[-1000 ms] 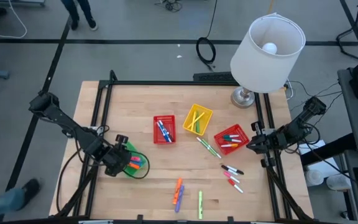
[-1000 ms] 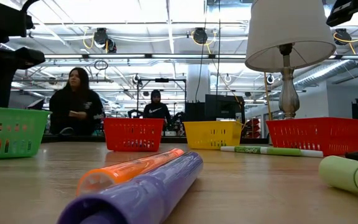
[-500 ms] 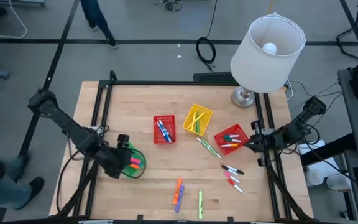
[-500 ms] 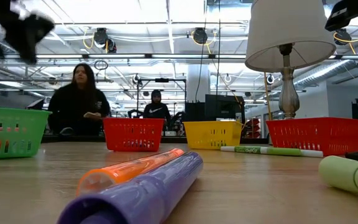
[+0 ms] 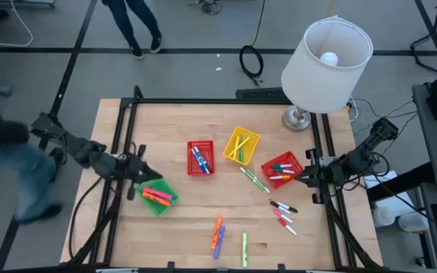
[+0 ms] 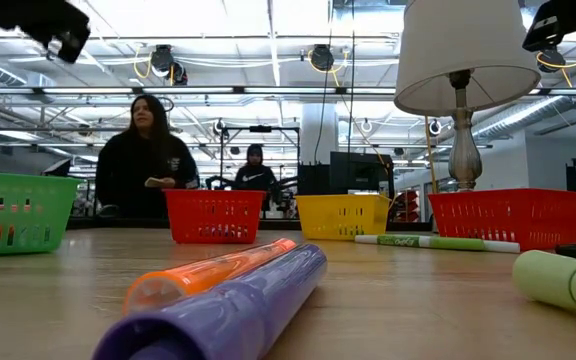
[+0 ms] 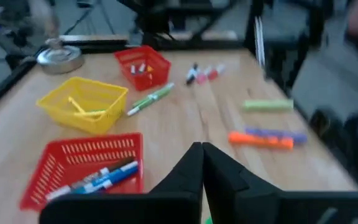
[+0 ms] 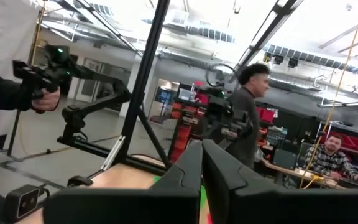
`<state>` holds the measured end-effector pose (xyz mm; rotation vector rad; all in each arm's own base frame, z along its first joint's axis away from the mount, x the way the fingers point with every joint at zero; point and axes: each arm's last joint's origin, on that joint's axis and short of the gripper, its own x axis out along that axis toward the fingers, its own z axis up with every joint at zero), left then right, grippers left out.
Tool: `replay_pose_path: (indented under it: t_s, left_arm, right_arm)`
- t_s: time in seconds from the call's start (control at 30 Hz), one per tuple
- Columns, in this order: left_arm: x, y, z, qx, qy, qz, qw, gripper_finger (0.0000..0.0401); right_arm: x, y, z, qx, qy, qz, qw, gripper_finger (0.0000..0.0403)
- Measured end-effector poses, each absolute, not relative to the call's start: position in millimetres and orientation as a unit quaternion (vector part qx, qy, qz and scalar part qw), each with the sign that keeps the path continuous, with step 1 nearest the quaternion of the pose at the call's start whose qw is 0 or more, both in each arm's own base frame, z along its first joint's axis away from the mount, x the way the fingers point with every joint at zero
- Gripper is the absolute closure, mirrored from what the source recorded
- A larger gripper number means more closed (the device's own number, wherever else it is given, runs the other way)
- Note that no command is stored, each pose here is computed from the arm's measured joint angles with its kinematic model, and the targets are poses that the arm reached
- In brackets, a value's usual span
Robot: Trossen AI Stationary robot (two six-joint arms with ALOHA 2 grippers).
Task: Pick & Place Markers
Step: Put the green marker pen into the left red bin
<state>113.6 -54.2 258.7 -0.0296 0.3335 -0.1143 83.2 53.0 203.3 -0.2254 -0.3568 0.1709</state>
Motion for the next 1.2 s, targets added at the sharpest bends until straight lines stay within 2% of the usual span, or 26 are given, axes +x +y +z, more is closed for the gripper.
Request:
replay_pose_path:
  t_s: [0.2,0.27,0.43,0.57,0.77,1.07,1.2]
  left_arm:
    - [106,-44,242,-0.142,-0.019,-0.051,0.988,0.0392]
    - [106,-44,236,-0.117,-0.047,-0.058,0.99,0.0393]
    - [108,-44,208,-0.029,-0.03,-0.025,0.999,0.0394]
    - [106,-44,192,-0.019,-0.093,-0.036,0.995,0.0398]
    - [107,-44,183,-0.004,-0.059,-0.039,0.997,0.0397]
    - [108,-42,165,0.03,0.029,-0.005,0.999,0.0397]
    - [109,-40,164,0.016,0.035,-0.005,0.999,0.0398]
  right_arm:
    - [84,54,199,-0.115,-0.156,0.094,0.977,0.0403]
    - [84,54,199,-0.115,-0.155,0.094,0.977,0.0403]
    - [84,54,200,-0.112,-0.16,0.092,0.976,0.0403]
    - [84,53,200,-0.109,-0.156,0.074,0.979,0.0403]
    - [88,54,194,-0.112,-0.121,0.06,0.984,0.0403]
    - [95,52,196,-0.083,-0.124,0.035,0.988,0.0403]
    - [100,52,197,-0.07,-0.128,0.023,0.989,0.0403]
